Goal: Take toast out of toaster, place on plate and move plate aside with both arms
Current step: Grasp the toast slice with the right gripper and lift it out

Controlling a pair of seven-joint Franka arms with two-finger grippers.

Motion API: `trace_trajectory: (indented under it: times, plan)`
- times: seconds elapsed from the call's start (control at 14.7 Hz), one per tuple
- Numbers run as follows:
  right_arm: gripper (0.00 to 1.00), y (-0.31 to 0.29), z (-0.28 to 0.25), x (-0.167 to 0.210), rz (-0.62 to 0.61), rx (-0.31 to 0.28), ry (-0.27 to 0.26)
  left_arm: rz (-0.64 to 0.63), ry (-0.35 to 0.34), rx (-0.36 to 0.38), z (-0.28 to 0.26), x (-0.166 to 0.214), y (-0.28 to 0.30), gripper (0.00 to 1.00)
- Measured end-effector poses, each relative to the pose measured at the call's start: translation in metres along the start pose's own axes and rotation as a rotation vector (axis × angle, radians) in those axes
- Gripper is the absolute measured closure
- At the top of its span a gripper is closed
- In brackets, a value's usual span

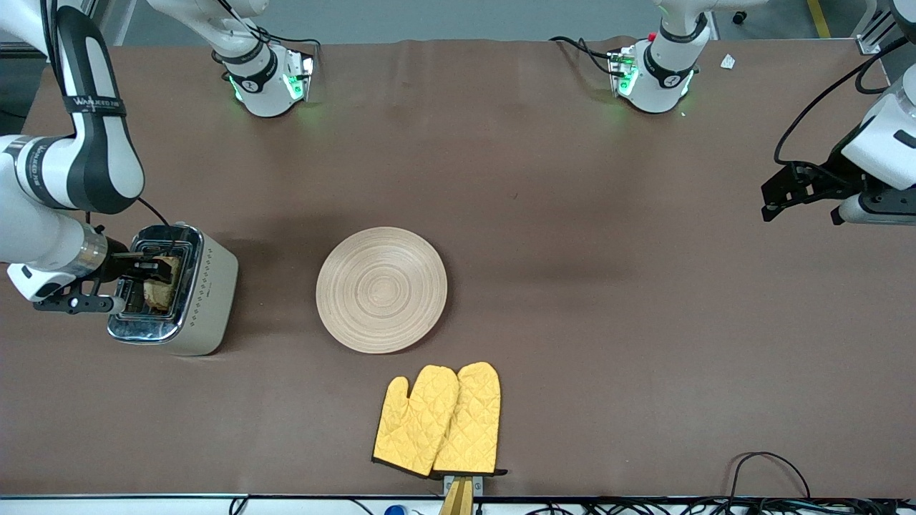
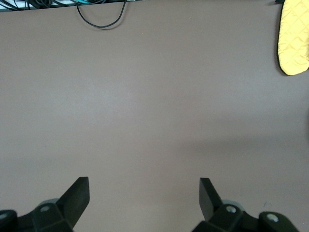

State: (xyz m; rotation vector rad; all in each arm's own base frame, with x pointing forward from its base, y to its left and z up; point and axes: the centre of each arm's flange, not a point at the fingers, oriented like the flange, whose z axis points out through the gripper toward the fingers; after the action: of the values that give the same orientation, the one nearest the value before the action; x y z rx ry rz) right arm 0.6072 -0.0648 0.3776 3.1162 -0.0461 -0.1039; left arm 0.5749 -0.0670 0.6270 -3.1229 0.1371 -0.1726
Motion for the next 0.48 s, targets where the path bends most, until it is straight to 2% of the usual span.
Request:
trace_trajectory:
  times: [0.07, 0.27, 0.34, 0.48]
  plan:
    - [0.48, 0.0020, 0.0009, 0.0001, 0.003, 0.000, 0.000, -0.002, -0.002, 0.000, 0.0013, 0.0007, -0.0013, 0.00]
    - [0.79, 0.0103, 0.0019, 0.0008, 0.010, -0.001, 0.004, -0.010, 0.000, 0.001, 0.0011, 0.0013, -0.0059, 0.00]
    - [0.87, 0.0106, 0.0003, 0.0015, 0.010, -0.001, 0.008, -0.013, 0.000, 0.001, 0.0007, 0.0014, -0.0074, 0.00]
    - [0.90, 0.0103, -0.0072, 0.0045, 0.009, -0.002, 0.020, -0.016, 0.001, 0.002, 0.0004, 0.0015, -0.0095, 0.00]
